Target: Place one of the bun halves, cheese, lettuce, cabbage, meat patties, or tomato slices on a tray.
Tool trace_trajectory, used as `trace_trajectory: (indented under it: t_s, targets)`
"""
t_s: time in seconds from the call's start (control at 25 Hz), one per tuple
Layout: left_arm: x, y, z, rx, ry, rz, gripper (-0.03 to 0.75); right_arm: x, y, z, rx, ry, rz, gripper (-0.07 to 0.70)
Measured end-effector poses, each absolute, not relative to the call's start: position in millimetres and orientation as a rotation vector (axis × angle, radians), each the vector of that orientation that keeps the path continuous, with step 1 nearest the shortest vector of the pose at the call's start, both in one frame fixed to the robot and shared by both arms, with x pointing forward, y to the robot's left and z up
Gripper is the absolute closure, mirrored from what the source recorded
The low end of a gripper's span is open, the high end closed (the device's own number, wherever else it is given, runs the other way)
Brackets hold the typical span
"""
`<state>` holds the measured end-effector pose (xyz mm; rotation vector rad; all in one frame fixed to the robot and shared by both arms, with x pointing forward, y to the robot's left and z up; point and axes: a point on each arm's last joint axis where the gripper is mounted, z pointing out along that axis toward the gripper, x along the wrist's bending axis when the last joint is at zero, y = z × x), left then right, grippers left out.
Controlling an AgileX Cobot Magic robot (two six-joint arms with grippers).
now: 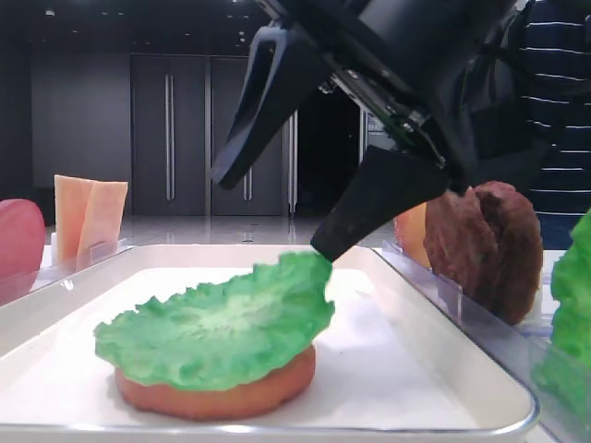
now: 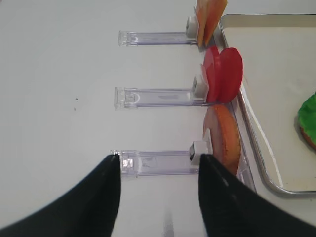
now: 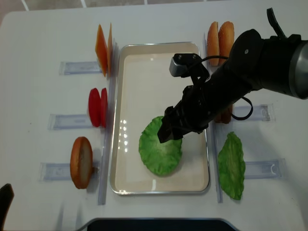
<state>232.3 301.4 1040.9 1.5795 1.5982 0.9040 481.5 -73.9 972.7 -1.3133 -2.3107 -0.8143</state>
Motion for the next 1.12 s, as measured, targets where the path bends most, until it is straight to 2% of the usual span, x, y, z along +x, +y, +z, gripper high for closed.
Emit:
trace_trajectory:
  t_s: [0.28, 0.64, 1.12]
  targets:
    - [232.3, 301.4, 1040.9, 1.579, 1.598, 0.904, 0.325, 476.2, -88.8, 1007.4, -1.296, -2.362, -0.914, 0.097]
    - [232.3, 301.4, 1040.9, 1.579, 1.598, 0.904, 0.325, 475.9, -140.2, 1039.3, -1.482, -2.487, -0.844, 0.097]
    - [232.3, 301.4, 1040.9, 1.579, 1.598, 0.904, 0.325, 480.3, -231.9, 1047.4, -1.895, -2.466, -0.467, 0.097]
